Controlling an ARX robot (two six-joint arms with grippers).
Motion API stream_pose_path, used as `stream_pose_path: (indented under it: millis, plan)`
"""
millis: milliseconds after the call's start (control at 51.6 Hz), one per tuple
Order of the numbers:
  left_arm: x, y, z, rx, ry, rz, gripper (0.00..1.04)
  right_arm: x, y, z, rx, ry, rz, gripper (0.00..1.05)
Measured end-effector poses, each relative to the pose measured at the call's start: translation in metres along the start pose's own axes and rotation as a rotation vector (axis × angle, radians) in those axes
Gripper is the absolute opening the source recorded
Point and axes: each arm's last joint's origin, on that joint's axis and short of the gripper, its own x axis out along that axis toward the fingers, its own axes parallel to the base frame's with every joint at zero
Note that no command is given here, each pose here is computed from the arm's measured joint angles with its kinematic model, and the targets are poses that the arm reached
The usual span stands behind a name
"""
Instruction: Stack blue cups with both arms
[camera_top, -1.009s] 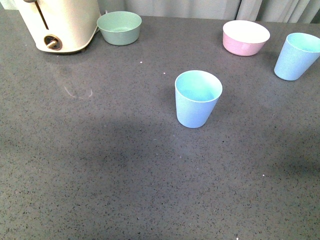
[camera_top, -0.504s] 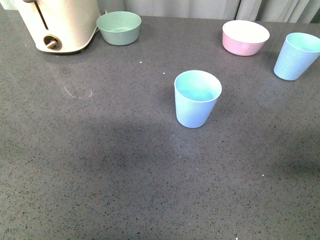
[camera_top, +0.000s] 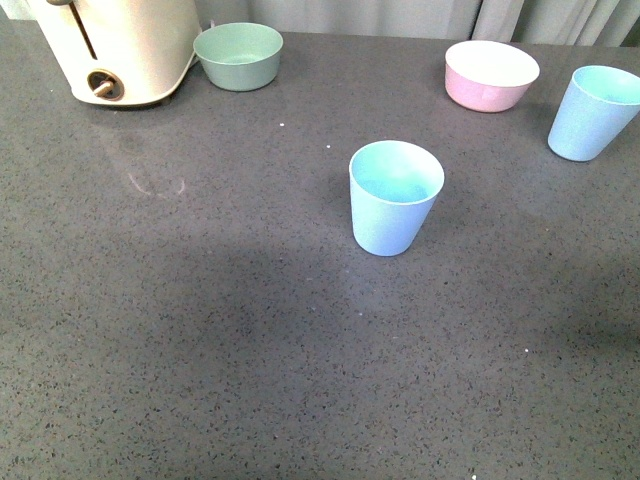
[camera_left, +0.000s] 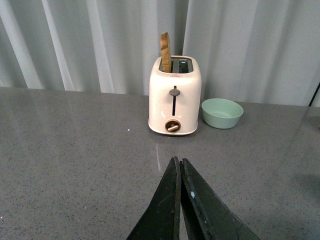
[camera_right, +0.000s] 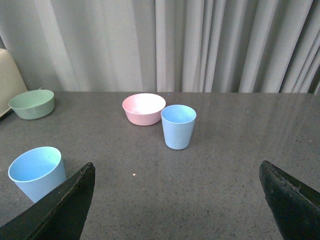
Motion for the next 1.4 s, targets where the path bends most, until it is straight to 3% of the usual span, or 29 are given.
stream_pose_path:
  millis: [504, 640, 718, 776, 970, 1125, 1397]
  plan:
    - [-0.012, 0.000, -0.003, 0.000, 0.006, 0.000, 0.03, 0.000, 0.000, 0.000, 0.000, 0.000, 0.000, 0.96]
    - [-0.012, 0.000, -0.003, 0.000, 0.006, 0.000, 0.33, 0.000, 0.000, 0.000, 0.001, 0.001, 0.000, 0.96]
    - [-0.012, 0.000, -0.003, 0.000, 0.006, 0.000, 0.50, 0.002, -0.003, -0.004, 0.103, 0.316, 0.013, 0.96]
    - [-0.012, 0.000, -0.003, 0.000, 0.006, 0.000, 0.63, 0.008, -0.011, -0.006, 0.146, 0.451, -0.005, 0.96]
    - [-0.012, 0.000, -0.003, 0.001, 0.006, 0.000, 0.96, 0.055, -0.046, 0.032, 0.000, 0.394, -0.026, 0.96]
    - [-0.012, 0.000, -0.003, 0.002, 0.006, 0.000, 0.96, 0.116, -0.064, 0.047, -0.133, 0.452, 0.102, 0.96]
    - [-0.012, 0.000, -0.003, 0.002, 0.005, 0.000, 0.96, 0.227, -0.072, 0.031, -0.415, 0.700, 0.320, 0.96]
